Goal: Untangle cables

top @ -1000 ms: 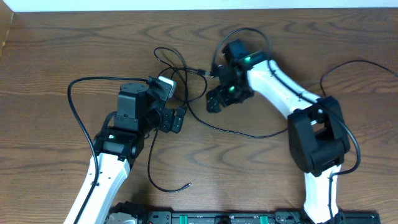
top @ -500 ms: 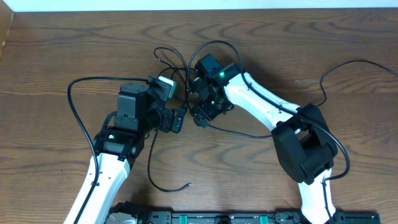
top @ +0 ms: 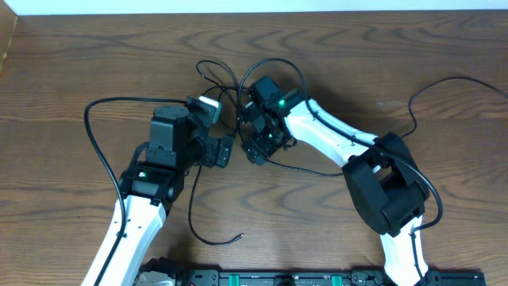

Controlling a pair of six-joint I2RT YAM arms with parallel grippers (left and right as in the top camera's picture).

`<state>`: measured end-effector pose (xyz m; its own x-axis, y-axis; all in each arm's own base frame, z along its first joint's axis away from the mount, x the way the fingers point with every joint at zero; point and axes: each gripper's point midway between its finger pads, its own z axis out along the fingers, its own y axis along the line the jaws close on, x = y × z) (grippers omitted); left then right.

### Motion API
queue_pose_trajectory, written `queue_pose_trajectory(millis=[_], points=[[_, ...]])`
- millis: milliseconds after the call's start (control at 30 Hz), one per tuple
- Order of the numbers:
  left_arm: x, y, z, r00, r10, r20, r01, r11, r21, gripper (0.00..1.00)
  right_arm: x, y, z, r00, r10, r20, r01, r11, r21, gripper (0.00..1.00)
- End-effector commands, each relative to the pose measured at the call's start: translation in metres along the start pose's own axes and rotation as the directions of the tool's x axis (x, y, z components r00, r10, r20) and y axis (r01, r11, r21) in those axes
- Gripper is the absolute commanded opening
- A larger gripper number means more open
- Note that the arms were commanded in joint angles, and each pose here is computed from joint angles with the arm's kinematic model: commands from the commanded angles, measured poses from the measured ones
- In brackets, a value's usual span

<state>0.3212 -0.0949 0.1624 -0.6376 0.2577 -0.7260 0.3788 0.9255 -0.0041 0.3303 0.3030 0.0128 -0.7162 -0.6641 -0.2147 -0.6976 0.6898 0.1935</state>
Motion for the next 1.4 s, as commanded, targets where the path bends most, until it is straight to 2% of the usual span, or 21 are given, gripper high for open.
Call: queue_pose_trajectory(millis=[0,133,267,333,600,800,933,1000,1033,1233,1367], points=[[0.005,0.031,-0.002,1.0,-0.015,-0.023,0.011,0.986,-0.166,0.98,0.01,0.007,0.013,0.999,-0.029,-0.016,0.029,1.0,0.0,0.94],[0.012,0.049,-0.005,0.998,-0.058,-0.037,0.049,0.977,-0.209,0.98,0.013,0.011,0.025,0.998,-0.059,0.001,0.059,0.998,0.003,0.84],[0.018,0.067,-0.009,0.99,-0.137,-0.036,0.124,0.96,-0.249,0.98,0.016,0.011,0.035,0.997,-0.081,0.016,0.081,0.996,0.025,0.67],[0.023,0.069,-0.01,0.988,-0.146,-0.053,0.128,0.959,-0.254,0.98,0.017,0.01,0.038,0.996,-0.088,0.02,0.087,0.995,0.043,0.64],[0.03,0.067,-0.01,0.985,-0.151,-0.081,0.127,0.959,-0.252,0.98,0.018,0.002,0.04,0.988,-0.156,-0.001,0.155,0.979,0.134,0.45],[0.03,0.067,-0.01,0.985,-0.151,-0.081,0.127,0.959,-0.252,0.98,0.021,0.007,0.046,0.958,-0.285,-0.04,0.287,0.944,0.161,0.44],[0.03,0.067,-0.01,0.985,-0.151,-0.081,0.127,0.959,-0.252,0.98,0.025,0.013,0.053,0.95,-0.306,-0.056,0.311,0.938,0.154,0.41],[0.03,0.067,-0.01,0.985,-0.152,-0.081,0.127,0.959,-0.252,0.98,0.028,0.011,0.056,0.949,-0.306,-0.076,0.315,0.934,0.169,0.29],[0.03,0.067,-0.01,0.985,-0.151,-0.081,0.127,0.959,-0.252,0.98,0.029,0.012,0.058,0.948,-0.307,-0.079,0.316,0.934,0.167,0.03],[0.03,0.067,-0.01,0.985,-0.151,-0.081,0.127,0.959,-0.252,0.98,0.024,0.009,0.058,0.955,-0.292,-0.059,0.298,0.938,0.179,0.01],[0.03,0.067,-0.01,0.985,-0.151,-0.081,0.127,0.959,-0.252,0.98,0.013,-0.011,0.035,0.972,-0.227,-0.053,0.233,0.928,0.291,0.01]])
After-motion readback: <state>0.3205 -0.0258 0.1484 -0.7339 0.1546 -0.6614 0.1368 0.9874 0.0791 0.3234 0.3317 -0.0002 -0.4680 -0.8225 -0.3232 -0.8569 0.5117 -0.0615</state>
